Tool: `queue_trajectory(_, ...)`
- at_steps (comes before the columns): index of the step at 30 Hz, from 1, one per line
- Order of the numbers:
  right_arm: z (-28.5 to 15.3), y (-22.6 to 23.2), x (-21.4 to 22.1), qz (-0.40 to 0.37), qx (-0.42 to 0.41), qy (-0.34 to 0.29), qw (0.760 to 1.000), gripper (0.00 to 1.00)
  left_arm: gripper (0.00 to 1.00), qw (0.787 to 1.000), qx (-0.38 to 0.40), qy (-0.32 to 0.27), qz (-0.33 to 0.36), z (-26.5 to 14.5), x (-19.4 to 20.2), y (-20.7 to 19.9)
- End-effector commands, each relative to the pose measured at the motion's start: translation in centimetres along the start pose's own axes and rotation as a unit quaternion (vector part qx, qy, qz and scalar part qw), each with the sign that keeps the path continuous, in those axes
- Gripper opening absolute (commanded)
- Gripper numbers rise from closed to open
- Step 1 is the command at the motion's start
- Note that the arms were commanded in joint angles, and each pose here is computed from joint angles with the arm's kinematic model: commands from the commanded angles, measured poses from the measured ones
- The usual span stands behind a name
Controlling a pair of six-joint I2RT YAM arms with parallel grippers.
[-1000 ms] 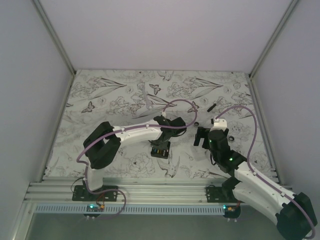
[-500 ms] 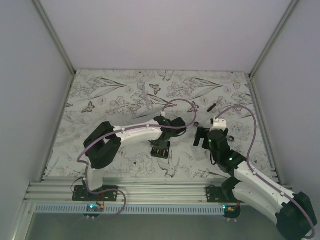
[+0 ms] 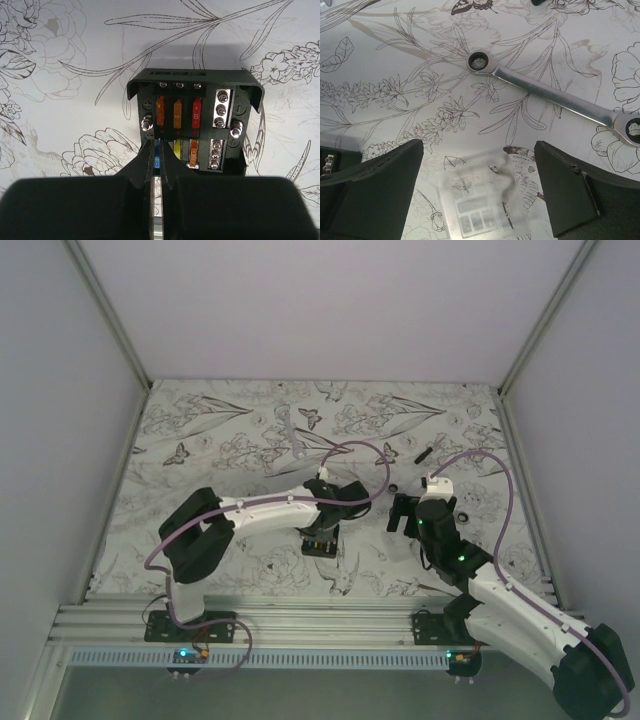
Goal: Snap on the fuse box
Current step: Install the fuse at the fuse box base.
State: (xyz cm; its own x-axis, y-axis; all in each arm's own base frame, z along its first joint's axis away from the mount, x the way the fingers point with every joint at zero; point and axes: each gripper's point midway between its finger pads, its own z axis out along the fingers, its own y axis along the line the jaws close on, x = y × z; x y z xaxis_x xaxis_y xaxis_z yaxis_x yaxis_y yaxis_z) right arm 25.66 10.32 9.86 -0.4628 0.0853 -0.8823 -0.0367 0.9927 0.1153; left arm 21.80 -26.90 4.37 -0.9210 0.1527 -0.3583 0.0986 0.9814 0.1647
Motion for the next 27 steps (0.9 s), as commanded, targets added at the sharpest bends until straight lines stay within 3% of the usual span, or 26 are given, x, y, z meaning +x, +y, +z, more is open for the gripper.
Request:
queue_trajectory(1,0.0,0.5,-1.8,0.009,-0.006,-0.023,1.000,1.00,0.00,1.000,-0.015,0.006,-0.001,-0.3,1.1,1.1)
queue_trajectory(7,0.0,0.6,-1.8,0.009,-0.009,-0.023,1.000,1.00,0.00,1.000,-0.013,0.000,-0.014,-0.7,1.2,1.4)
queue_trajectory(17,0.1,0.7,-1.8,0.009,-0.011,-0.021,1.000,1.00,0.15,1.000,-0.005,-0.003,-0.022,-1.3,1.2,1.5)
queue_trajectory(27,0.1,0.7,-1.7,0.009,-0.011,-0.021,1.000,1.00,0.17,1.000,-0.004,-0.003,-0.022,-1.5,1.3,1.6)
